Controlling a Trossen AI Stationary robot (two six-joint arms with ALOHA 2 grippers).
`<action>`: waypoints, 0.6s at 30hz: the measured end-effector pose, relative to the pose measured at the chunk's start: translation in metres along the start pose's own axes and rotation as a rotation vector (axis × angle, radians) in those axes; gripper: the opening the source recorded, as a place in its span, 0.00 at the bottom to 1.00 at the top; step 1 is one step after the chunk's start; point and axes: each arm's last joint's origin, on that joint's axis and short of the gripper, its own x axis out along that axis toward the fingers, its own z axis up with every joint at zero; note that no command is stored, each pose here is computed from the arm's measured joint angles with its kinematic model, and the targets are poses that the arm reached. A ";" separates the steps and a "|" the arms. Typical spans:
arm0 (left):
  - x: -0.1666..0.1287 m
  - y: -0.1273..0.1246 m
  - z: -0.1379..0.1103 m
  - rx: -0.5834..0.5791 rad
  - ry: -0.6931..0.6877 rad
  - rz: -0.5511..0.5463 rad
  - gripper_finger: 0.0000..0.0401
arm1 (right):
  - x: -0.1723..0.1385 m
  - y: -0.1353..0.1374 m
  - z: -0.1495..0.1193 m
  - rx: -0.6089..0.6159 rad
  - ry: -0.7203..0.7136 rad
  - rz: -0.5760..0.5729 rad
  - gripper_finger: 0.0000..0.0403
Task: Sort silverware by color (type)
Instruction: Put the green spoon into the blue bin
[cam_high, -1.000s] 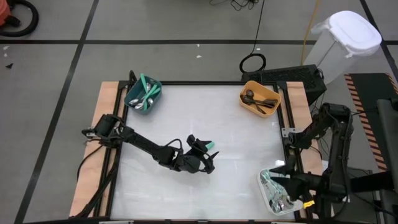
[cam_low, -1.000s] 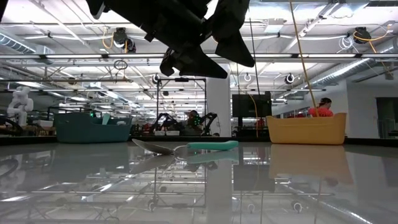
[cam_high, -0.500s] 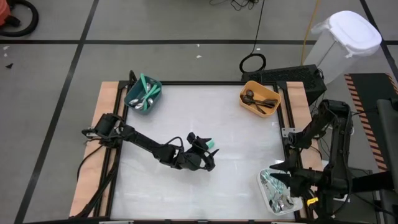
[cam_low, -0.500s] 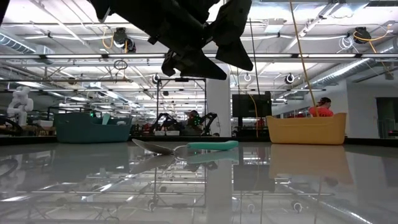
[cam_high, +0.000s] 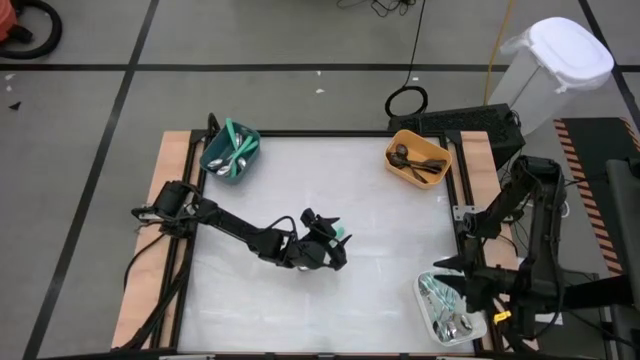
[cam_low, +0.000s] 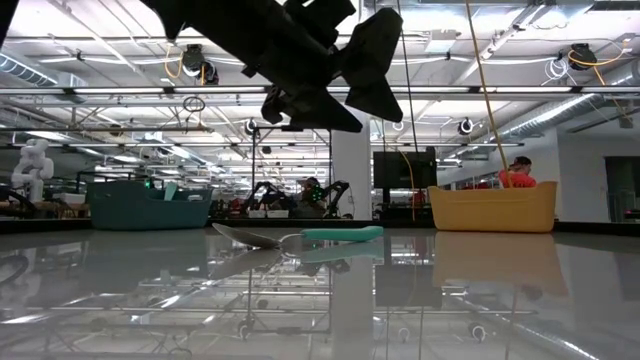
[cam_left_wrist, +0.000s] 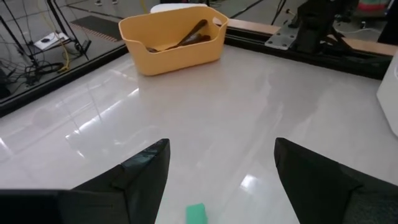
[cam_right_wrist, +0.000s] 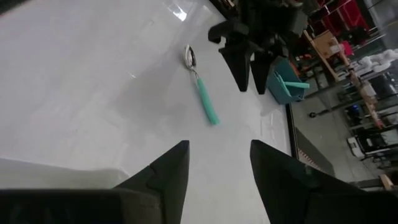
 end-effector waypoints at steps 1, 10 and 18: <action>0.000 0.000 0.000 0.003 0.003 0.002 0.72 | 0.002 0.001 -0.003 -0.009 0.004 -0.005 0.41; -0.001 0.000 -0.003 0.007 0.020 0.005 0.72 | 0.010 -0.007 -0.029 0.026 0.012 -0.016 0.41; -0.002 0.001 -0.009 0.026 0.065 0.012 0.72 | 0.012 -0.026 -0.048 0.157 -0.035 0.007 0.34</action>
